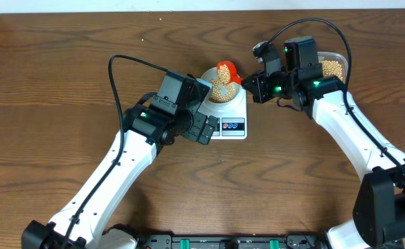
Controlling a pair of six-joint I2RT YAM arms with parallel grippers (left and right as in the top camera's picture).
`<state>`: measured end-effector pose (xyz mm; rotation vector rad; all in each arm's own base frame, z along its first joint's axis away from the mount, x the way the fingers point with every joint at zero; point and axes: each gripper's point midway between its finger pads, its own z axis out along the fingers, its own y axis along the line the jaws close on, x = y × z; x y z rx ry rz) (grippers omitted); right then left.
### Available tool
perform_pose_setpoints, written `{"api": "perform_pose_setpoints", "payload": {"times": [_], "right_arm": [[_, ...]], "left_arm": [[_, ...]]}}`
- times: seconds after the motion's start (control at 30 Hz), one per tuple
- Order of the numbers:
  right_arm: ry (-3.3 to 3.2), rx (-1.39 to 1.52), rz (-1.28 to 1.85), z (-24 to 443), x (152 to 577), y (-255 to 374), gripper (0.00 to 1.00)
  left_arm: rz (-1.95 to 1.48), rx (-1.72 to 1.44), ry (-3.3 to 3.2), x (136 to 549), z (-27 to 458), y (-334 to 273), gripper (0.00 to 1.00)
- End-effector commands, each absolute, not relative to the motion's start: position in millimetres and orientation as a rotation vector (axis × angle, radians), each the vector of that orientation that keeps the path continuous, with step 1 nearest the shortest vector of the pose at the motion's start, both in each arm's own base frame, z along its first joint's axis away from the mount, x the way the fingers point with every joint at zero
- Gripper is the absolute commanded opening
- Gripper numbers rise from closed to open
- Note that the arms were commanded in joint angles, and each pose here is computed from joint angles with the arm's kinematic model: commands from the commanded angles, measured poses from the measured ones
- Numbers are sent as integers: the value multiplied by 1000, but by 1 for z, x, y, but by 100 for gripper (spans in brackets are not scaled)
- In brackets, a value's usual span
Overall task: Scoop item into bowl and weigh 50g on scale
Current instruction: 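Tilt the scoop slowly with right gripper, trickling beans into bowl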
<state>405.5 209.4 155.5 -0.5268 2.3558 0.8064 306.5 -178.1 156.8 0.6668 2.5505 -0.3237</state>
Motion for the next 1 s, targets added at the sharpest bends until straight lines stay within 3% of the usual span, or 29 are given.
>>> {"api": "perform_pose_setpoints", "payload": {"times": [0.0, 0.97], "right_arm": [[2314, -594, 768, 163, 406, 212, 1], [2245, -787, 684, 160, 403, 210, 1]], "left_arm": [[-329, 674, 2559, 306, 154, -178, 100], [-329, 674, 2559, 306, 153, -178, 100]]}}
